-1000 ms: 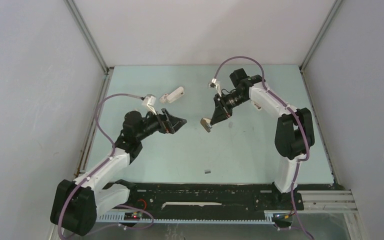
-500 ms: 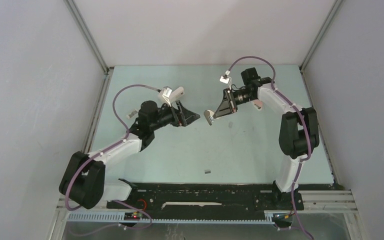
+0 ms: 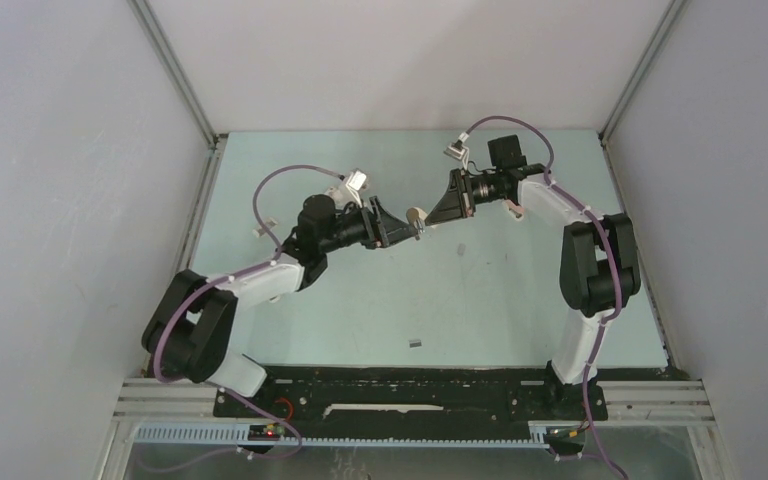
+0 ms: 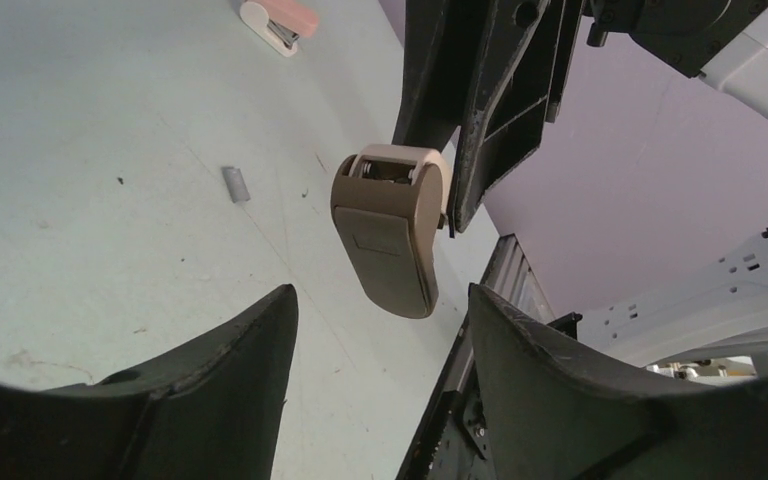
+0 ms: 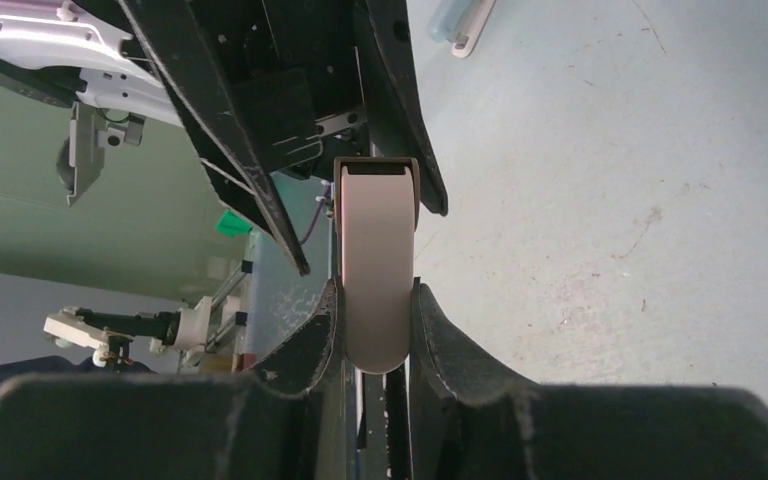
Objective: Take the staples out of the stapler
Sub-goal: Unload the staple at the center of the board.
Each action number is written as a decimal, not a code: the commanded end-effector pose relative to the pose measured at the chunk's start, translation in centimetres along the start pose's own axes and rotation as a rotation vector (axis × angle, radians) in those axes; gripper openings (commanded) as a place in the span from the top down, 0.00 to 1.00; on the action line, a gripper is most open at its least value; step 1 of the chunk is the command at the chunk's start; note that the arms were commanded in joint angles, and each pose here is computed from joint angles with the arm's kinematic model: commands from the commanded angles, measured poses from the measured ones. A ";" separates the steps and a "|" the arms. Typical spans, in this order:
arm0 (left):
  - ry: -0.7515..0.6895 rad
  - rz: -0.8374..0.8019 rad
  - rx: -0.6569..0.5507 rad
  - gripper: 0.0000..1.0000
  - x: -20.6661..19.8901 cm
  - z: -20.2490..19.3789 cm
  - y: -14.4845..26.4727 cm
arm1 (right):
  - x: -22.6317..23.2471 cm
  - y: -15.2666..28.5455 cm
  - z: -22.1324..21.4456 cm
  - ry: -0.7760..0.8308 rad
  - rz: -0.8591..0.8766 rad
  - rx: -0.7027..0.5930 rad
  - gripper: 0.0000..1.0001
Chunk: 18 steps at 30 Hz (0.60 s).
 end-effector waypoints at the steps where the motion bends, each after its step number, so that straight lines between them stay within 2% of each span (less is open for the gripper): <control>1: -0.016 -0.111 -0.050 0.34 -2.1 2.3 -0.9 | 2.9 0.5 0.6 0.047 0.062 -0.007 1.00; 4: -0.001 -0.146 -0.052 0.37 -2.5 2.3 -1.2 | 3.0 0.5 0.6 0.047 0.063 -0.007 1.00; 13: 0.031 -0.231 -0.073 0.58 -3.2 2.4 -1.6 | 3.0 0.5 0.5 0.049 0.062 -0.007 1.00; 18: 0.048 -0.252 -0.079 0.62 -3.4 2.5 -1.7 | 3.1 0.5 0.5 0.051 0.064 -0.006 1.00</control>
Point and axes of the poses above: each gripper's point midway between its finger pads, its own y axis back along the fingers, its own x axis along the line the jaws close on, z = x × y, the point moved 2 cm from there along y, back along the fingers, and after that the axes turned 15 degrees about -y, right-handed, at the moved point
